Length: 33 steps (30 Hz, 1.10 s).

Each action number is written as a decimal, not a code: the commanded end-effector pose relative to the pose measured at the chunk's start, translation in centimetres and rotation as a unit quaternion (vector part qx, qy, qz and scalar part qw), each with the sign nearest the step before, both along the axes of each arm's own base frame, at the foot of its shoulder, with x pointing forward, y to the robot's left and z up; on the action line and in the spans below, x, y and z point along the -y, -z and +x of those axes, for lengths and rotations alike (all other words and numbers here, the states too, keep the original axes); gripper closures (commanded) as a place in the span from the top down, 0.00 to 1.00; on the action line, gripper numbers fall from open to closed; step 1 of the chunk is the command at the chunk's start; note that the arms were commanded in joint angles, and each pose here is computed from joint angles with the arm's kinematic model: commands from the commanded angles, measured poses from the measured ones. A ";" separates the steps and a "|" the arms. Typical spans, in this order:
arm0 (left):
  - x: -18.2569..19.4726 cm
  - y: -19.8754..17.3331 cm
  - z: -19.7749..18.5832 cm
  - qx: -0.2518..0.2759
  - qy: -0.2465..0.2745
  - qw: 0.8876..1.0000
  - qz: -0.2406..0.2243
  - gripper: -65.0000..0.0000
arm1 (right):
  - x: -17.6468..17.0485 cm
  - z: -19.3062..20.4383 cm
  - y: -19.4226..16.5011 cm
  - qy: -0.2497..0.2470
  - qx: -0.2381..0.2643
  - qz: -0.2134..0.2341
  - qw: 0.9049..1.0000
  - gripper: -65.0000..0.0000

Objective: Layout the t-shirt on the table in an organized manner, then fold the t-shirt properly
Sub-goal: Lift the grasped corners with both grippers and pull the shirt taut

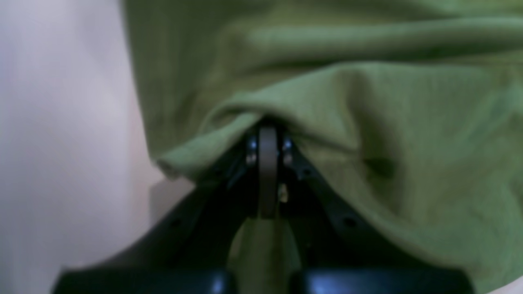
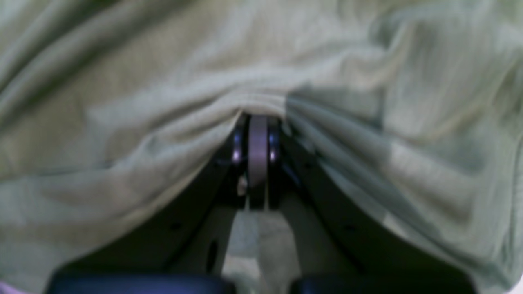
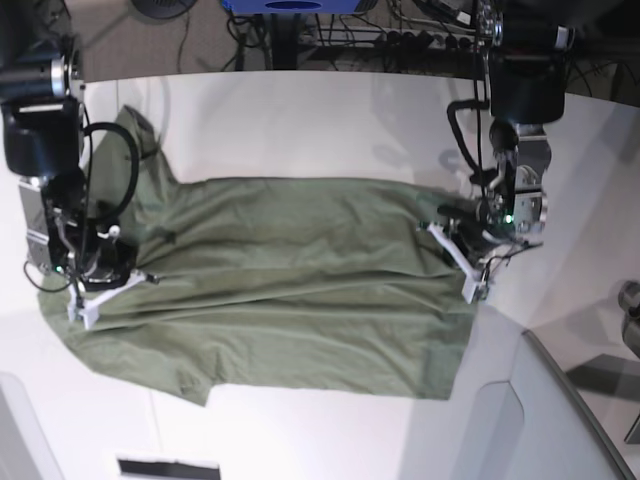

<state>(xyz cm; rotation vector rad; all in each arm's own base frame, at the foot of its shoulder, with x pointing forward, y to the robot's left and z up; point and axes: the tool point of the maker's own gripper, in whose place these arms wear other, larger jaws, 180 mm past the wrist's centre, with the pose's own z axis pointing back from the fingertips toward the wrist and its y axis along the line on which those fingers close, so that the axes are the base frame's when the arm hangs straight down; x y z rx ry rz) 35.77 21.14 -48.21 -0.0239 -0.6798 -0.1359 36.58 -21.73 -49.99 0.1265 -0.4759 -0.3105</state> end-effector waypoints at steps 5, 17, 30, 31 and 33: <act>1.2 -1.9 4.9 0.032 0.006 0.999 -0.011 0.00 | 3.1 3.3 -1.4 -0.035 0.029 -0.076 0.996 0.00; 0.6 -3.8 11.7 0.100 -0.064 0.992 -0.033 0.00 | 4.3 9.4 -5.0 -0.067 0.117 -0.111 0.985 0.00; -0.6 -6.1 11.8 0.125 -0.061 0.990 -0.021 0.00 | 3.5 9.1 -6.6 -0.098 0.106 -0.112 0.983 0.00; -0.9 -6.5 11.4 0.131 -0.057 0.990 -0.014 0.00 | 3.1 8.9 -7.0 -0.100 0.111 -0.117 0.982 0.00; -0.8 -6.8 10.3 0.135 -0.047 0.990 -0.005 0.00 | 2.3 8.5 -8.0 -0.099 0.122 -0.126 0.980 0.00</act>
